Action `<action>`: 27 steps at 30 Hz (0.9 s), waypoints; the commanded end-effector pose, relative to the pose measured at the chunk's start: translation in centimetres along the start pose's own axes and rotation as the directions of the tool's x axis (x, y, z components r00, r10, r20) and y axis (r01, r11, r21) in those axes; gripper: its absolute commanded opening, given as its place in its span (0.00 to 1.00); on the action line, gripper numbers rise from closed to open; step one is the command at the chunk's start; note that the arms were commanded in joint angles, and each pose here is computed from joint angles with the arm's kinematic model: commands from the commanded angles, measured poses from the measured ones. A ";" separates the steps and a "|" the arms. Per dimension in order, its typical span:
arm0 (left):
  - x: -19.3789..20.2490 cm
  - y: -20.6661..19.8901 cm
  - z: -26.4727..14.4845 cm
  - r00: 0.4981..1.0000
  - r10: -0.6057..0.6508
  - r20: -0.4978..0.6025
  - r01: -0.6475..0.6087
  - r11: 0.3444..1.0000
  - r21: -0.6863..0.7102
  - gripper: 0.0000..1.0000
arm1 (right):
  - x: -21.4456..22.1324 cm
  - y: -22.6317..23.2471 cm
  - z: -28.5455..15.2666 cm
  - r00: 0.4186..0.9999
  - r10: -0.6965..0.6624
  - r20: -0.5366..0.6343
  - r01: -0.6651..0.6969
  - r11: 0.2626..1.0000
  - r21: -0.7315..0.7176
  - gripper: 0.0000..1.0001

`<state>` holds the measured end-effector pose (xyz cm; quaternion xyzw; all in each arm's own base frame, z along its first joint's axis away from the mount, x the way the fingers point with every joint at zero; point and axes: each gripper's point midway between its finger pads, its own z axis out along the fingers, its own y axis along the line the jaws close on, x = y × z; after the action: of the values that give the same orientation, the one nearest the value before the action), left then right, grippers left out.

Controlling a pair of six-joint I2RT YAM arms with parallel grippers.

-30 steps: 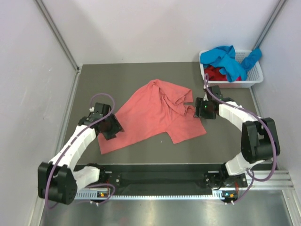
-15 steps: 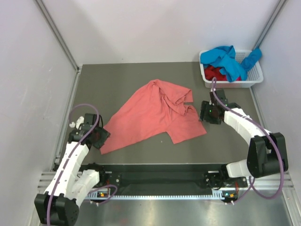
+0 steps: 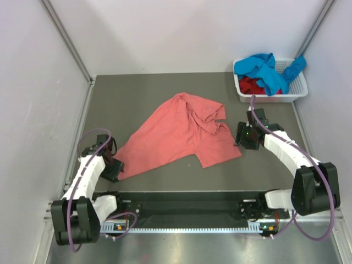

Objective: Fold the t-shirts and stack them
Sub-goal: Flatten the tshirt out

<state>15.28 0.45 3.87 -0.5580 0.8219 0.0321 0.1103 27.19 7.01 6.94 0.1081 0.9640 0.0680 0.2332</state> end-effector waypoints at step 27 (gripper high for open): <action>-0.5 1.4 4.6 0.998 -0.056 0.032 0.059 0.992 -0.114 0.30 | 2.3 -0.2 -0.4 1.000 0.019 -0.003 -0.019 0.998 -0.054 0.60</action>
<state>15.69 0.97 1.09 -0.5911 0.8004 0.0455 0.0887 24.57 7.56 5.39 0.1022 0.9680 0.0914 0.2101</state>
